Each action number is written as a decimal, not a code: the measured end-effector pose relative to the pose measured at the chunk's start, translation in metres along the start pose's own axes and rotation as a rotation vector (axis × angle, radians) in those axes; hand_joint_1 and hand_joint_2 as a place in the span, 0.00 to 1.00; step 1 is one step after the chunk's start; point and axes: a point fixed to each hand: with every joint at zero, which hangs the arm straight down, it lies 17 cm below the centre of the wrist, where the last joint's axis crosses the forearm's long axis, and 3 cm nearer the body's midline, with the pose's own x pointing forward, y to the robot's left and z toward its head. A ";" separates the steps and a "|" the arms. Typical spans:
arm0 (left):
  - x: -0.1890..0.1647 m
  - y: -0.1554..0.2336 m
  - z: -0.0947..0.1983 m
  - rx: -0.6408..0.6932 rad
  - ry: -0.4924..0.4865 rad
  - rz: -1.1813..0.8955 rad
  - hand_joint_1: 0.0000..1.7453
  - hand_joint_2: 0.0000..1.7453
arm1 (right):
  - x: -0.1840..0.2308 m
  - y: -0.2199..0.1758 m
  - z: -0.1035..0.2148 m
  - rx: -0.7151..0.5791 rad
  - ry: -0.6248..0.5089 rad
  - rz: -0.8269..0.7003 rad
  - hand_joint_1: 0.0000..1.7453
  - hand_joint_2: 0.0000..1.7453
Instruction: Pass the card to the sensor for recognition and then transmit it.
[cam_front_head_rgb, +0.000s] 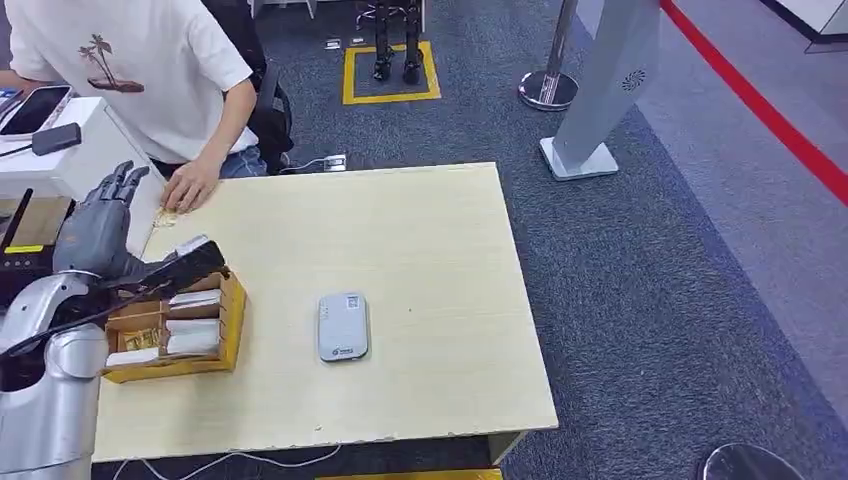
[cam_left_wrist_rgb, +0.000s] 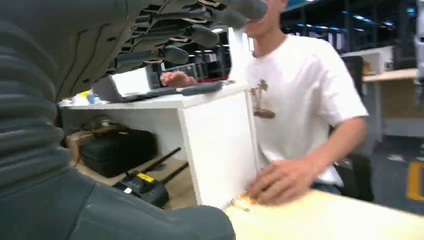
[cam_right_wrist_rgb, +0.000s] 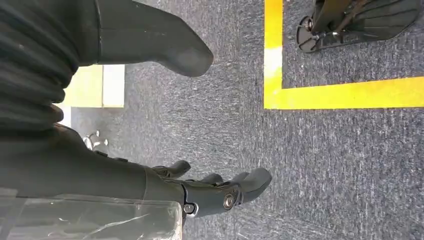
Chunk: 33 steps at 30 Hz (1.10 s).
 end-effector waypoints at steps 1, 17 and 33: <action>0.003 -0.007 0.005 -0.019 -0.017 -0.010 0.00 1.00 | 0.000 0.000 0.000 0.000 0.001 -0.007 0.00 1.00; -0.002 -0.065 0.139 -0.185 -0.101 -0.128 0.00 1.00 | -0.007 -0.004 0.000 -0.018 0.017 -0.085 0.00 1.00; 0.021 -0.074 0.178 -0.185 -0.121 -0.104 0.00 1.00 | -0.007 -0.004 -0.001 -0.020 0.018 -0.097 0.00 1.00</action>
